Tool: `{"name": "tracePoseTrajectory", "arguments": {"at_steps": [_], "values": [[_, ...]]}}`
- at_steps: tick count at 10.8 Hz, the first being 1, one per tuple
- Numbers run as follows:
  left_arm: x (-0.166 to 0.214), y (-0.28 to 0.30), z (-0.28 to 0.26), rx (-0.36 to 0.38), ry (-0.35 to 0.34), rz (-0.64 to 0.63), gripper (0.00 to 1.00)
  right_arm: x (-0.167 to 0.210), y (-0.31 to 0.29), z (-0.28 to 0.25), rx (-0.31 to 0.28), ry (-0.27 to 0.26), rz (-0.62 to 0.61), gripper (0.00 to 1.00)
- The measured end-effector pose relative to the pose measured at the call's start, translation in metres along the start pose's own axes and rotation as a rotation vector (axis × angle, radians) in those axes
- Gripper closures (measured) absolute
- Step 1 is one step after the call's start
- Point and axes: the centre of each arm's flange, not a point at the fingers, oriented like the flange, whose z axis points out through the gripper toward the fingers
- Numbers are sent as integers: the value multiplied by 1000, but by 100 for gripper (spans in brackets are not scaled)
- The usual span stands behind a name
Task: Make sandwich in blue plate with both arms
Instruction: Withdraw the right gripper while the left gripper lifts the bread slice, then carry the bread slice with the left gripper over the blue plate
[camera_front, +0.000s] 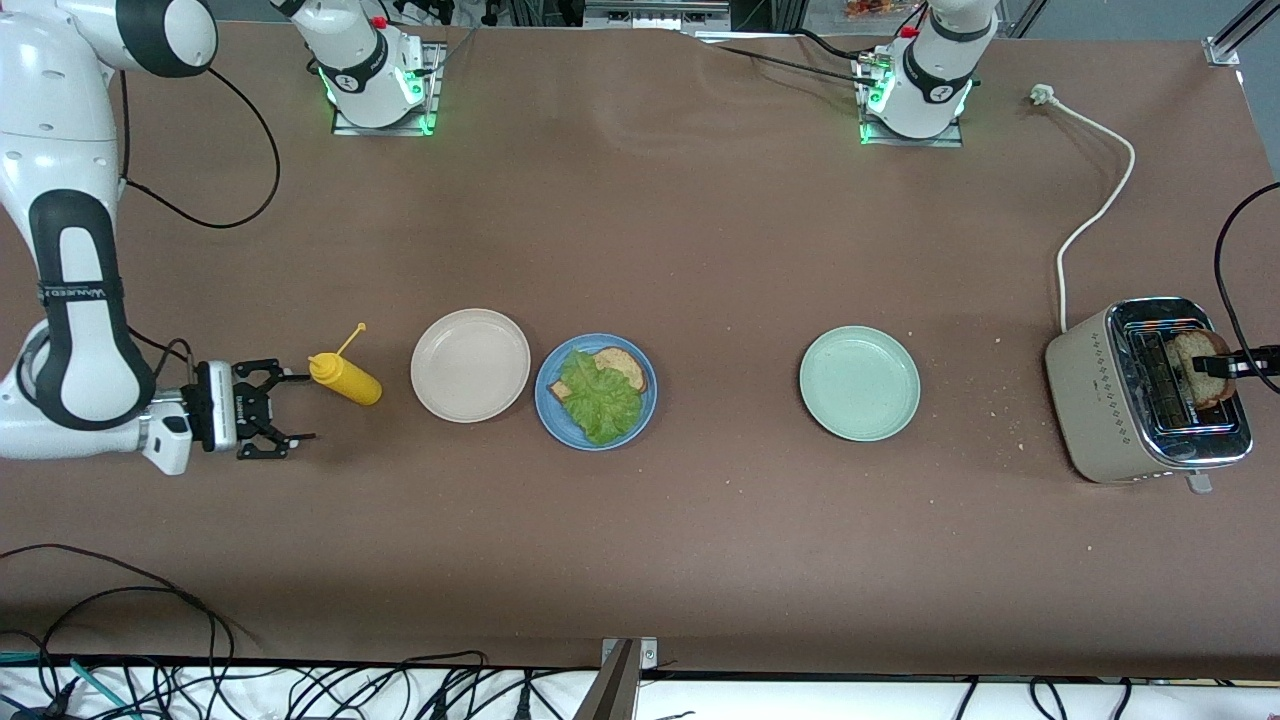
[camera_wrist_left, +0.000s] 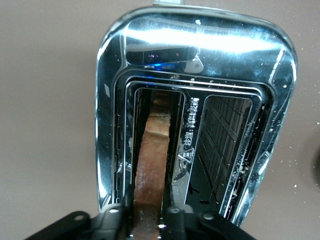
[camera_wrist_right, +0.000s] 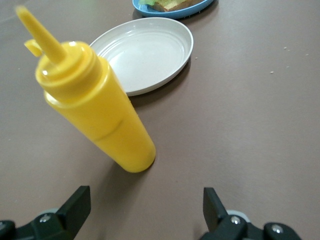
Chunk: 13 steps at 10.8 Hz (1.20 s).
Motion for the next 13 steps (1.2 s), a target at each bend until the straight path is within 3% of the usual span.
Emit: {"name": "tracePoseTrajectory", "arguments": {"at_steps": [1, 5, 9, 11, 13], "values": [[0, 1, 0, -1, -2, 1, 84, 9, 3, -15, 5, -34, 4, 0], [-7, 3, -16, 4, 3, 114, 87, 46, -3, -64, 35, -105, 210, 0], [-41, 11, -70, 28, 16, 181, 91, 122, -17, -111, -31, -214, 476, 0], [-60, 26, -95, 32, 3, 201, 91, 170, -24, -106, -79, -301, 627, 0], [-77, 58, -116, 31, -17, 241, 91, 196, -33, -102, -118, -333, 747, 0]]}}
